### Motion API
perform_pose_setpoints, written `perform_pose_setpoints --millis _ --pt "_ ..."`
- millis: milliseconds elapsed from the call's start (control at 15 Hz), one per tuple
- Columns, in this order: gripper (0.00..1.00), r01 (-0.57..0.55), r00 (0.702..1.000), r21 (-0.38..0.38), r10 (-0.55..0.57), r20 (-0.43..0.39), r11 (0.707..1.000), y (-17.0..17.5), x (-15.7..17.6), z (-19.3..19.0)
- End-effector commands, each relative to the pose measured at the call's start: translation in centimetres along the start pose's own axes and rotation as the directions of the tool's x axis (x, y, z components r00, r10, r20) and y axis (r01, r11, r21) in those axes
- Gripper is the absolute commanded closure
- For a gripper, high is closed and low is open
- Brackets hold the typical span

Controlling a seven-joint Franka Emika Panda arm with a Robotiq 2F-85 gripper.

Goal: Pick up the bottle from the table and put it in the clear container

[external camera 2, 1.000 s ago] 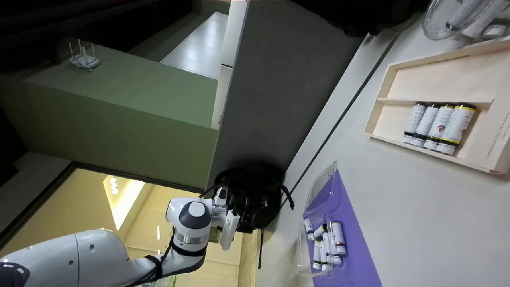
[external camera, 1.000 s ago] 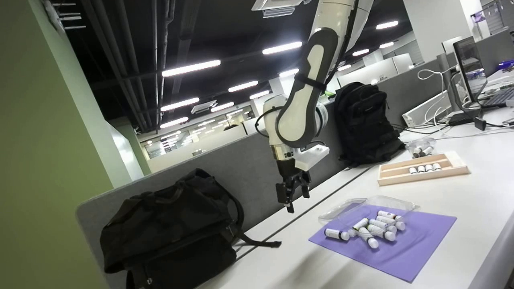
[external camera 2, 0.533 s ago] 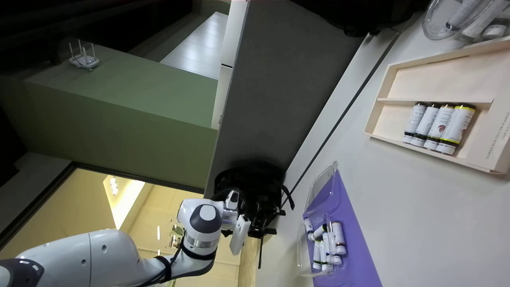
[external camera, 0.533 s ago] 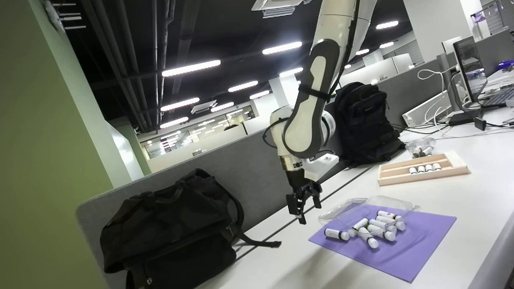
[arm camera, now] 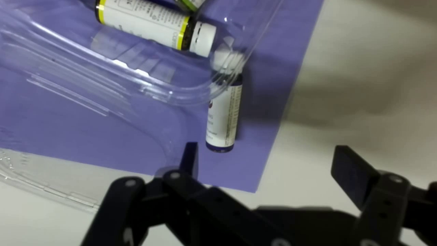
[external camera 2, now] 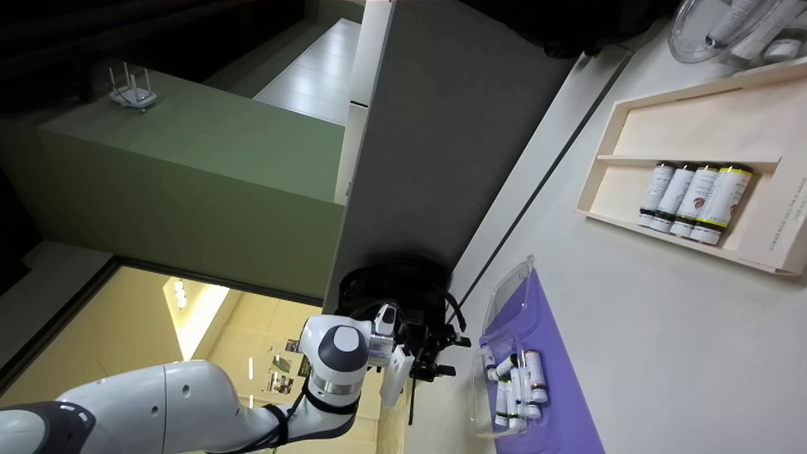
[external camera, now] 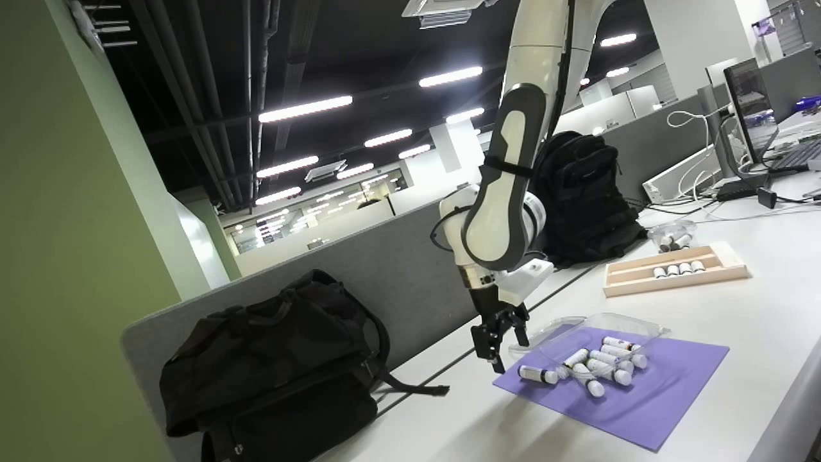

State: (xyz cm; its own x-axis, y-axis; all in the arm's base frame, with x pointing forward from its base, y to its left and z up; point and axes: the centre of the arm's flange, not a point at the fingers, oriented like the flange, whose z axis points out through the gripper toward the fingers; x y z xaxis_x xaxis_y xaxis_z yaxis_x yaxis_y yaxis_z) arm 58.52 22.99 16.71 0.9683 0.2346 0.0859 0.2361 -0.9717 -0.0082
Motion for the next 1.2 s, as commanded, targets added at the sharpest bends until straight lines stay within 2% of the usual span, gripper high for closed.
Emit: perform_pose_setpoints --millis 0,333,600,667,733,800,1000,1133 --pt "0.00 0.000 1.000 0.000 0.000 0.000 1.000 0.0 0.0 0.0" --pt "0.00 -0.018 0.999 -0.006 0.018 0.035 1.000 0.6 -0.3 2.5" --pt "0.00 -0.016 0.999 0.007 0.016 0.027 1.000 0.9 -0.7 4.1" --pt "0.25 -0.020 0.999 0.005 0.020 0.030 1.000 0.9 -0.7 4.3" --pt "0.25 -0.026 0.999 0.005 0.026 0.031 1.000 1.0 -0.7 4.4" --pt "0.31 -0.034 0.999 0.003 0.034 0.036 0.999 1.1 -0.7 4.4" --pt "0.55 -0.060 0.997 0.005 0.059 0.047 0.998 1.5 -0.8 4.3" --pt "0.68 -0.069 0.996 0.013 0.068 0.053 0.998 1.8 -0.8 3.7"
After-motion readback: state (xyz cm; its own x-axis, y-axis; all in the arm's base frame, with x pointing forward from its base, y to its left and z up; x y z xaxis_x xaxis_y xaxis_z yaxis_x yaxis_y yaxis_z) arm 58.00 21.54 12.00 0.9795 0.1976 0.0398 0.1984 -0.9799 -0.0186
